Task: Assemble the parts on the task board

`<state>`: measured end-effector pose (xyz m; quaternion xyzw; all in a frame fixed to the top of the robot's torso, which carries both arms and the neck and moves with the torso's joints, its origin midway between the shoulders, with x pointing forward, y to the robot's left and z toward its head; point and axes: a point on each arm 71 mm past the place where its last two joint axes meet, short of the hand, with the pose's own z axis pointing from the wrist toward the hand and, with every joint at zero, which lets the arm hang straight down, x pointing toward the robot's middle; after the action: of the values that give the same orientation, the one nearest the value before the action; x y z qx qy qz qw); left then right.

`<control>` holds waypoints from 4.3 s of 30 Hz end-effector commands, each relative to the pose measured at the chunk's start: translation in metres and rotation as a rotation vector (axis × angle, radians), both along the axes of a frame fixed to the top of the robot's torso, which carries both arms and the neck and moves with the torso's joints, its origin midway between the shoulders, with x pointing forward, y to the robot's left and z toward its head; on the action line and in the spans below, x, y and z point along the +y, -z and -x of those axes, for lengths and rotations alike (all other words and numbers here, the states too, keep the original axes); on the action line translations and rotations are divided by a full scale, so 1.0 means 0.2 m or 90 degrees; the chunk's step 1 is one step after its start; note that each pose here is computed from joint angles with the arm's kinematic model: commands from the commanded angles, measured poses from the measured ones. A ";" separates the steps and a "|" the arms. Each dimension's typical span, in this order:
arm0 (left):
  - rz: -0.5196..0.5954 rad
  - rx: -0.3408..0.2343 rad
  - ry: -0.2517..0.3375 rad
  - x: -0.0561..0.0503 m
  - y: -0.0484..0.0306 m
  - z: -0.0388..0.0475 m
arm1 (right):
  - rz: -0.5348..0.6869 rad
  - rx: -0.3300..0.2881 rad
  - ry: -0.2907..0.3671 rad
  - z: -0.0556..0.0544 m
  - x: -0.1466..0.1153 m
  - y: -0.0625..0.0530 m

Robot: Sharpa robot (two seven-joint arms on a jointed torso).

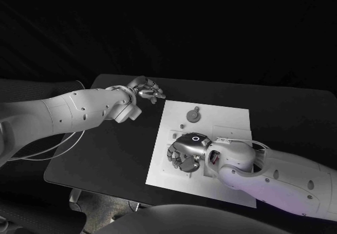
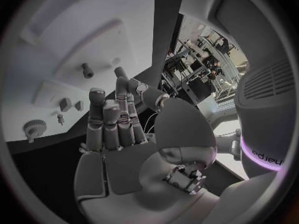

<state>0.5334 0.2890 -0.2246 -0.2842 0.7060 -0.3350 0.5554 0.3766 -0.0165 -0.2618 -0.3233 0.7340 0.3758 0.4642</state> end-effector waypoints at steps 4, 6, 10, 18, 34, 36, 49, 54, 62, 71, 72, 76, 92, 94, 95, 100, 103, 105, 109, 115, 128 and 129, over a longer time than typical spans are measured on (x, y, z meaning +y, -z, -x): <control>0.003 -0.003 0.008 -0.01 -0.004 0.001 | 0.019 -0.010 -0.016 0.01 0.00 0.03; 0.003 -0.003 0.009 -0.01 -0.004 0.002 | 0.020 -0.009 -0.016 0.01 0.00 0.03; 0.004 -0.002 0.010 -0.01 -0.004 0.003 | 0.022 -0.010 -0.015 0.00 0.00 0.04; 0.004 -0.002 0.010 -0.01 -0.004 0.003 | 0.026 -0.008 -0.014 0.00 0.00 0.05; 0.004 -0.001 0.010 -0.01 -0.003 0.004 | 0.033 -0.004 -0.013 0.00 -0.01 0.06; 0.003 -0.001 0.009 -0.01 -0.003 0.004 | 0.033 -0.004 -0.012 0.00 -0.01 0.06; 0.004 -0.001 0.010 -0.02 -0.003 0.002 | 0.039 0.001 -0.012 0.00 -0.02 0.08; 0.003 -0.001 0.010 -0.02 -0.003 0.001 | 0.039 0.001 -0.012 0.01 -0.02 0.08; 0.003 0.000 0.009 -0.01 -0.003 0.001 | 0.040 0.002 -0.009 0.00 -0.03 0.08; 0.003 0.000 0.008 -0.01 -0.002 0.000 | 0.037 0.000 -0.009 0.01 -0.03 0.07; 0.003 0.000 0.008 -0.01 -0.002 0.000 | 0.037 0.000 -0.009 0.01 -0.03 0.07; 0.003 0.000 0.009 -0.02 -0.002 0.000 | 0.034 -0.002 -0.010 0.01 -0.03 0.07; 0.003 0.000 0.009 -0.01 -0.002 0.000 | 0.034 -0.002 -0.008 0.02 -0.05 0.07; 0.002 0.000 0.009 -0.01 -0.002 0.000 | 0.034 -0.002 -0.009 0.02 -0.05 0.07; 0.002 0.000 0.009 -0.01 -0.002 0.000 | 0.033 -0.002 -0.010 0.02 -0.05 0.07; 0.002 0.000 0.009 -0.01 -0.002 0.000 | 0.031 -0.001 -0.013 0.02 -0.04 0.06; 0.002 0.000 0.009 -0.02 -0.002 0.000 | 0.032 -0.001 -0.015 0.02 -0.03 0.06; 0.003 0.000 0.009 -0.02 -0.002 0.000 | 0.032 -0.001 -0.015 0.02 -0.03 0.07; 0.002 0.001 0.009 -0.02 -0.002 0.000 | 0.034 0.000 -0.014 0.02 -0.03 0.07; 0.002 0.002 0.009 -0.01 -0.001 0.001 | 0.035 0.002 -0.015 0.02 -0.03 0.07; 0.001 0.001 0.009 -0.02 -0.001 -0.001 | 0.028 0.005 -0.021 0.03 -0.01 0.07; 0.001 0.001 0.010 -0.02 -0.001 -0.001 | 0.028 0.005 -0.022 0.03 -0.01 0.07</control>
<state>0.5335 0.2882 -0.2249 -0.2840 0.7069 -0.3351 0.5543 0.3718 -0.0191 -0.2737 -0.3367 0.7367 0.3703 0.4547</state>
